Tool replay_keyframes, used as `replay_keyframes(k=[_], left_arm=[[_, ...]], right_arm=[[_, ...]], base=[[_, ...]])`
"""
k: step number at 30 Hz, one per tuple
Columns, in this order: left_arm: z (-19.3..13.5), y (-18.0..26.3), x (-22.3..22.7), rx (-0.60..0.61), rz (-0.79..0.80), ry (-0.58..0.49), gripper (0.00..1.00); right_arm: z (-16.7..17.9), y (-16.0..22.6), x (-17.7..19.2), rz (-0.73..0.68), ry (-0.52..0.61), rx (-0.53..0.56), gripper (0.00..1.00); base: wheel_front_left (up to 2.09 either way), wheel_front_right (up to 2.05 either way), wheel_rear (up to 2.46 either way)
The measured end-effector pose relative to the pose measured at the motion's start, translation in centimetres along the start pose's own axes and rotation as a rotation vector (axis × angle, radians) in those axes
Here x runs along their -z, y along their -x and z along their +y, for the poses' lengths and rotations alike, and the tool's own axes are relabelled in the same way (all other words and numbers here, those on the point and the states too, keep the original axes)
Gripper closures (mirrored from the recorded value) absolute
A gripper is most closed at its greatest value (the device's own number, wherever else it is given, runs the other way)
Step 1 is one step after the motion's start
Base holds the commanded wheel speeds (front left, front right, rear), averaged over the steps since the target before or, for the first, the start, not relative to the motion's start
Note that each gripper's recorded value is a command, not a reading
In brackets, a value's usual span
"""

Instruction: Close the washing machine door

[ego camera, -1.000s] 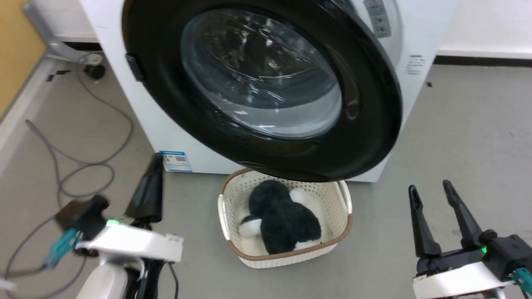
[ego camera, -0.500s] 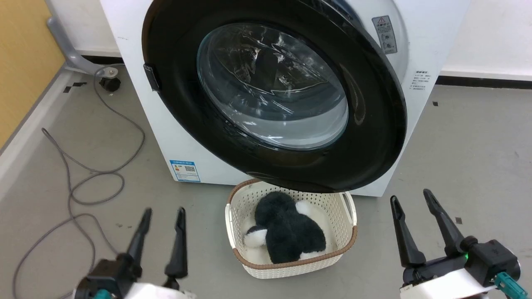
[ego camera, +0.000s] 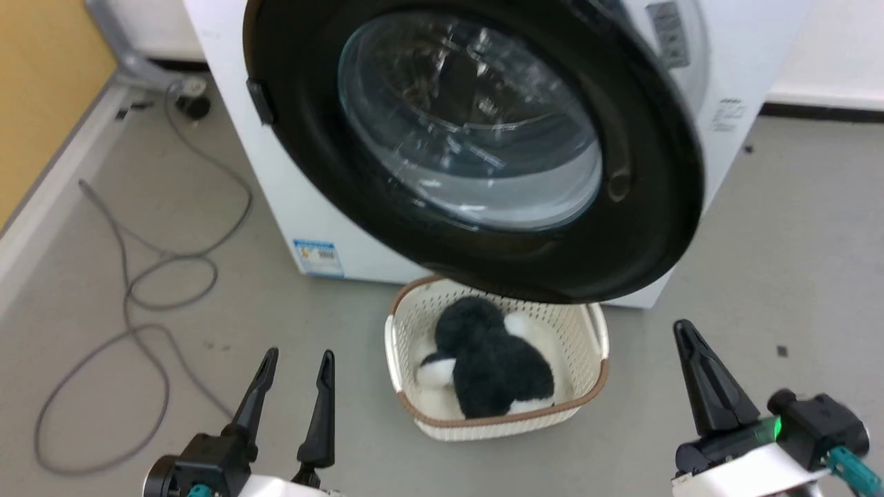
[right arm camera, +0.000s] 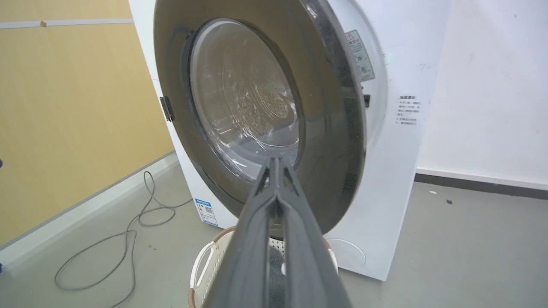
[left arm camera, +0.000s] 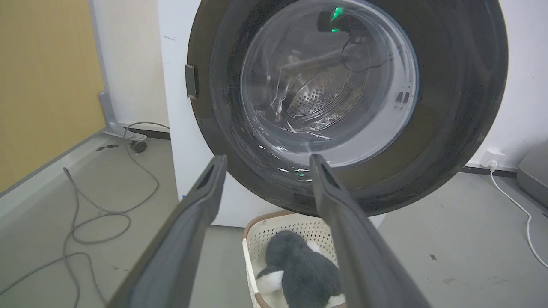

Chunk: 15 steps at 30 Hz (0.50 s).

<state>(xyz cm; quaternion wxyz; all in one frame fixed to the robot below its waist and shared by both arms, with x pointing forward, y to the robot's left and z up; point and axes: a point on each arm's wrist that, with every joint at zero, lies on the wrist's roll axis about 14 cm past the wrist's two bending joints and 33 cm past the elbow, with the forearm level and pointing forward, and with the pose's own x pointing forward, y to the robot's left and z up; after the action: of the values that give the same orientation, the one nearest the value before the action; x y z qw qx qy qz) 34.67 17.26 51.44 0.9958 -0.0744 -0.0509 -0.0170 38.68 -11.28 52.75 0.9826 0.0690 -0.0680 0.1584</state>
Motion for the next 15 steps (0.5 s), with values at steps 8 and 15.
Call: replay_keyframes(k=[8, 15], left_arm=[[0.8, -1.1, 1.0, -0.029, 0.026, -0.01, 0.0], [1.6, -2.5, 2.0, -0.051, 0.05, -0.013, 0.0]], right_arm=[[0.5, -3.4, 2.5, 0.08, 0.084, -0.166, 1.0], [0.3, -8.2, 4.1, 0.142, 0.068, -0.248, 1.0]], base=[[0.0, 0.0, 0.0], [0.0, 0.0, 0.0]])
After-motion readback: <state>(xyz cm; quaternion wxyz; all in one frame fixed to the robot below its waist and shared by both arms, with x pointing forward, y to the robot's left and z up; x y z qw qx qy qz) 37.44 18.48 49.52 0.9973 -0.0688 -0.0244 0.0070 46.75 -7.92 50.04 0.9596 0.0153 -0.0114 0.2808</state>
